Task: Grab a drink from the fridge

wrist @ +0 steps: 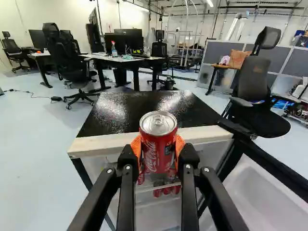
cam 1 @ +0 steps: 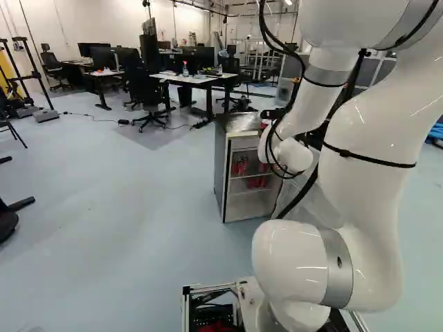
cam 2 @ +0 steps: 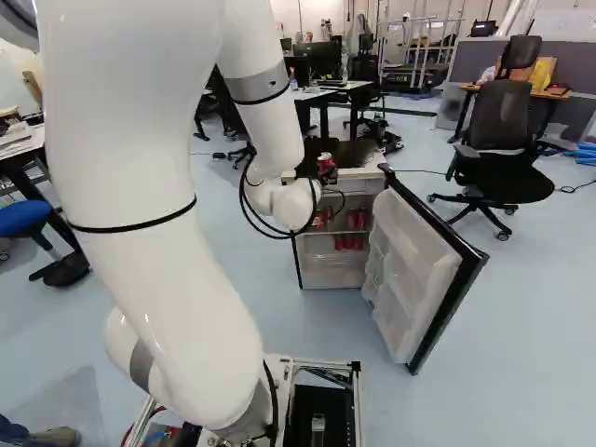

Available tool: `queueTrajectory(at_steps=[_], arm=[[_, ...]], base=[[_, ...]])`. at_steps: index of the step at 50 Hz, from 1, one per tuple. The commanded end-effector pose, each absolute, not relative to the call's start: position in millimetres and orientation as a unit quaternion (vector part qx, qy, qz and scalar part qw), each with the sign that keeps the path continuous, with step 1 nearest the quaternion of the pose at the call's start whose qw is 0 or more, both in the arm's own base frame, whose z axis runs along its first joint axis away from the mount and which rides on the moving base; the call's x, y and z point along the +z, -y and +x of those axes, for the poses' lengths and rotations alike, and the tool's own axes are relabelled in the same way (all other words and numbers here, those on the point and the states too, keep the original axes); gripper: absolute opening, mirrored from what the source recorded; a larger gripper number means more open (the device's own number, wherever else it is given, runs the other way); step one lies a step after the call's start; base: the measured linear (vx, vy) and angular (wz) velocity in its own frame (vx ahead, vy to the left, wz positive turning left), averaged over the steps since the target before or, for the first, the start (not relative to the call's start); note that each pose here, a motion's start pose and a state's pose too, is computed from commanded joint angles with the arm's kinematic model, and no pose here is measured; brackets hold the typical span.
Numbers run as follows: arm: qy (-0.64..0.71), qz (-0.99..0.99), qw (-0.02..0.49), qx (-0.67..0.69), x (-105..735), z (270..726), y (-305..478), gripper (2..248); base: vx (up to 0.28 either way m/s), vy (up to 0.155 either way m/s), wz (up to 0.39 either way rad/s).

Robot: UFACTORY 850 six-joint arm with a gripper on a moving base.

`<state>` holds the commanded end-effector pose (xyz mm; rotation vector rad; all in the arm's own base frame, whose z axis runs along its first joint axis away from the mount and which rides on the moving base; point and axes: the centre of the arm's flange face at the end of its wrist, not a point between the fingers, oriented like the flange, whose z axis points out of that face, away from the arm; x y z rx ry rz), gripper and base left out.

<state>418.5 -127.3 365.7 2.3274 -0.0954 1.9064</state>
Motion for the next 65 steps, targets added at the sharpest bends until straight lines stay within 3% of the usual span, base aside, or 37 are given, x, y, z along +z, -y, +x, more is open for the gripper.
queueTrajectory(at_steps=[65], arm=[[0.018, 0.804, 0.065, 0.591, 383, 484, 134, 91]], base=[[0.0, 0.0, 0.0]])
